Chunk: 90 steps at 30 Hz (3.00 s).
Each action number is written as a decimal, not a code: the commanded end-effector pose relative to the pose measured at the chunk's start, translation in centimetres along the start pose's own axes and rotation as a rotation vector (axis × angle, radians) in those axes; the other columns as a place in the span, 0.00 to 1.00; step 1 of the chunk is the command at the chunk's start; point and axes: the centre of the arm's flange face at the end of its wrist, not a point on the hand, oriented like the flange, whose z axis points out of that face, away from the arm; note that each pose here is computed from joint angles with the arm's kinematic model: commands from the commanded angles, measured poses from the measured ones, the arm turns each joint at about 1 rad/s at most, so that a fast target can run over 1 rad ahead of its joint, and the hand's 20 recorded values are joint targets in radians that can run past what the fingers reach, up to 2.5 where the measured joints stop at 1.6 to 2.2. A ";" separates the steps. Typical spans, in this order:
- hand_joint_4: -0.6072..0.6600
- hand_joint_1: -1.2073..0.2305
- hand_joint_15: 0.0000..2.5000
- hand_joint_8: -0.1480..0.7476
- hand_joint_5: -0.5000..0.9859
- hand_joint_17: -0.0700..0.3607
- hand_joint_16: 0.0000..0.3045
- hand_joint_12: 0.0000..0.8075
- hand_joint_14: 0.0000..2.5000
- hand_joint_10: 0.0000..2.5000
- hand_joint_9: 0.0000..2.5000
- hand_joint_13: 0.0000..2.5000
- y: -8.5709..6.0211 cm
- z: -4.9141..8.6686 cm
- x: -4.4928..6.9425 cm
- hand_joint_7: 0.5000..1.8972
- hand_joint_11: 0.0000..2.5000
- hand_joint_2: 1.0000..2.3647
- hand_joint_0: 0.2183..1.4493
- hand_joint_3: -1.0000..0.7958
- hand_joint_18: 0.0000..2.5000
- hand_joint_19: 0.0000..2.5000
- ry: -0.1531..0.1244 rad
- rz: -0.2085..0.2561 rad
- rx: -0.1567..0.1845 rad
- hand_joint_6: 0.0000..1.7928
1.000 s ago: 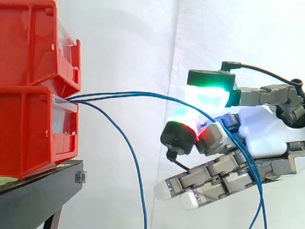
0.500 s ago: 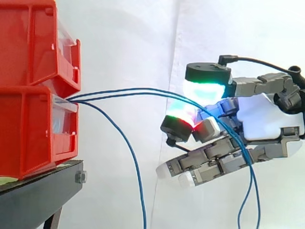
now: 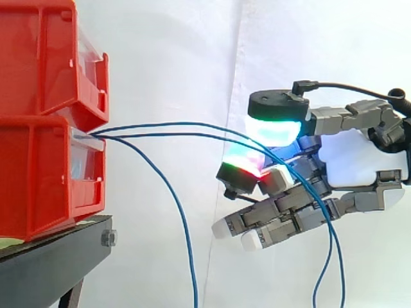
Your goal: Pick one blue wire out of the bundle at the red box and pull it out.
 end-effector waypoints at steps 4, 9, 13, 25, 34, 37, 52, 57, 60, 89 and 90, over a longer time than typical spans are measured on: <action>0.63 0.31 0.04 0.52 0.25 0.49 0.21 0.51 0.00 0.01 0.39 0.11 -0.2 0.0 0.0 0.54 0.40 0.02 0.28 0.47 0.10 0.11 -0.003 0.003 0.004 0.47; 0.65 0.33 0.05 0.52 0.25 0.49 0.21 0.51 0.00 0.01 0.39 0.11 -0.1 0.0 0.1 0.54 0.40 0.01 0.27 0.46 0.09 0.12 -0.003 0.015 0.002 0.47; 0.65 0.39 0.05 0.52 0.25 0.50 0.21 0.51 0.00 0.01 0.40 0.11 -0.1 0.0 0.2 0.53 0.40 0.01 0.26 0.41 0.09 0.12 0.002 0.023 0.002 0.46; 0.66 0.42 0.05 0.53 0.26 0.52 0.22 0.53 0.00 0.01 0.40 0.11 -0.1 0.0 0.5 0.51 0.39 0.00 0.22 0.33 0.09 0.12 0.005 0.033 0.002 0.45; 0.66 0.29 0.04 0.54 0.25 0.52 0.22 0.54 0.00 0.01 0.40 0.12 -0.1 0.0 0.6 0.54 0.40 0.00 0.21 0.28 0.10 0.12 0.006 0.033 0.002 0.46; 0.66 0.26 0.04 0.52 0.25 0.50 0.21 0.52 0.00 0.01 0.40 0.12 0.0 -0.1 0.5 0.55 0.40 0.00 0.24 0.28 0.09 0.11 0.006 0.034 0.001 0.47; 0.64 0.27 0.04 0.51 0.26 0.48 0.20 0.50 0.00 0.01 0.40 0.12 -0.1 0.0 0.6 0.57 0.40 0.01 0.29 0.39 0.10 0.11 0.006 0.033 0.002 0.47; 0.65 0.29 0.05 0.51 0.26 0.48 0.20 0.50 0.00 0.01 0.40 0.12 -0.1 0.0 0.6 0.57 0.41 0.01 0.29 0.39 0.10 0.12 0.008 0.033 0.002 0.47; 0.65 0.30 0.05 0.51 0.26 0.48 0.20 0.50 0.00 0.01 0.40 0.12 0.0 -0.1 0.6 0.57 0.40 0.01 0.28 0.39 0.10 0.12 0.008 0.032 0.001 0.47; 0.57 0.27 0.05 0.52 0.28 0.50 0.21 0.52 0.00 0.01 0.43 0.14 0.0 -0.1 0.7 0.59 0.39 0.02 0.28 0.50 0.12 0.10 0.011 0.029 0.001 0.48; 0.57 0.27 0.05 0.52 0.28 0.50 0.21 0.52 0.00 0.01 0.43 0.14 0.0 -0.1 0.6 0.59 0.38 0.02 0.28 0.50 0.12 0.11 0.010 0.029 0.001 0.48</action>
